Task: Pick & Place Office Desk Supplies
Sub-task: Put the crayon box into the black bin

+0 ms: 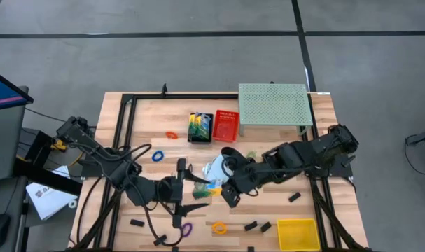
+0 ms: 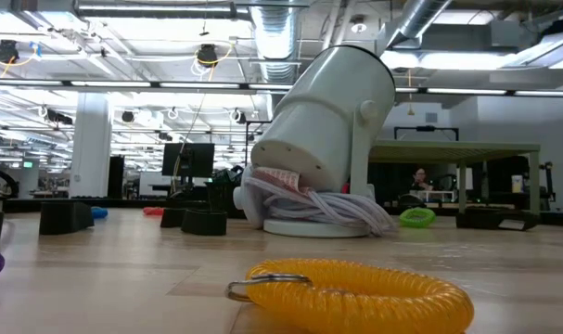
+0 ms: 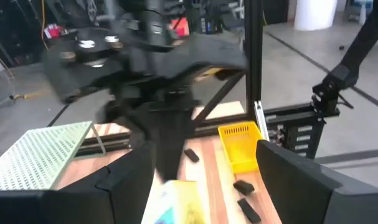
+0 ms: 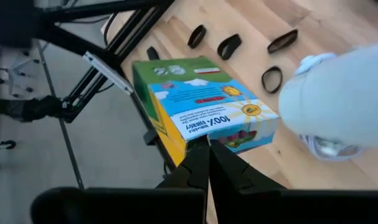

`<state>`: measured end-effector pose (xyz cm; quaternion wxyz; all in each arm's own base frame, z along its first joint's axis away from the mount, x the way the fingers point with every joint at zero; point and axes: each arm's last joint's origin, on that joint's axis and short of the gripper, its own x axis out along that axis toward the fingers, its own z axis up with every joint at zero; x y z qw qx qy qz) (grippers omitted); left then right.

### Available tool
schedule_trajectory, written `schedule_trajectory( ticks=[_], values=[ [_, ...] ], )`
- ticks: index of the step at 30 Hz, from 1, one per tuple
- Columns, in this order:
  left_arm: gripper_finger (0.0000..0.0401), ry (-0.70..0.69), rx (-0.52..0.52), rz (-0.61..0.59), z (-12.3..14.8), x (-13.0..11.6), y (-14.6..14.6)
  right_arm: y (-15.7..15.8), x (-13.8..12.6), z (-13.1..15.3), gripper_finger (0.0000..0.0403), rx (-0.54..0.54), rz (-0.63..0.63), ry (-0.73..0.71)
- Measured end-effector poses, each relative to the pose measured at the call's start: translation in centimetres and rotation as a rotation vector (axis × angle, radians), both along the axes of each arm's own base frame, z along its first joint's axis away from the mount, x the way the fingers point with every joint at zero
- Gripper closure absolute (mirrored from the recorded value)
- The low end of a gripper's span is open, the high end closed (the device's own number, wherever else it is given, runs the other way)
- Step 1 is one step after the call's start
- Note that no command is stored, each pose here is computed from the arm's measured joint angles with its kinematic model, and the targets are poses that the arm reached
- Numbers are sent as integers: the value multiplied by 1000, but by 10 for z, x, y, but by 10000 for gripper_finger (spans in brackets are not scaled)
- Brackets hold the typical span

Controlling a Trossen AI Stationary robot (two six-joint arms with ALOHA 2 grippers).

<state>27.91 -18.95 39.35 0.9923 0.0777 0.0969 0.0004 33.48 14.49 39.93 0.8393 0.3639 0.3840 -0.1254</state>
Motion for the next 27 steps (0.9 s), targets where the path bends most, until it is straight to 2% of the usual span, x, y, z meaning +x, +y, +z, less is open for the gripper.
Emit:
schedule_trajectory(
  ticks=[8, 14, 18, 27],
  values=[
    [130, 241, 10, 114, -10, 3, 2, -20, 11, -5, 403, -22, -41, 17],
    [130, 306, 6, 149, -2, 3, 9, -27, 20, -13, 403, -24, -63, 42],
    [130, 380, 24, 176, -8, 5, 19, -31, 26, -16, 403, -18, -84, 46],
    [130, 433, 78, 201, -17, 12, 27, -40, 36, -15, 403, 7, -104, -11]
  ],
)
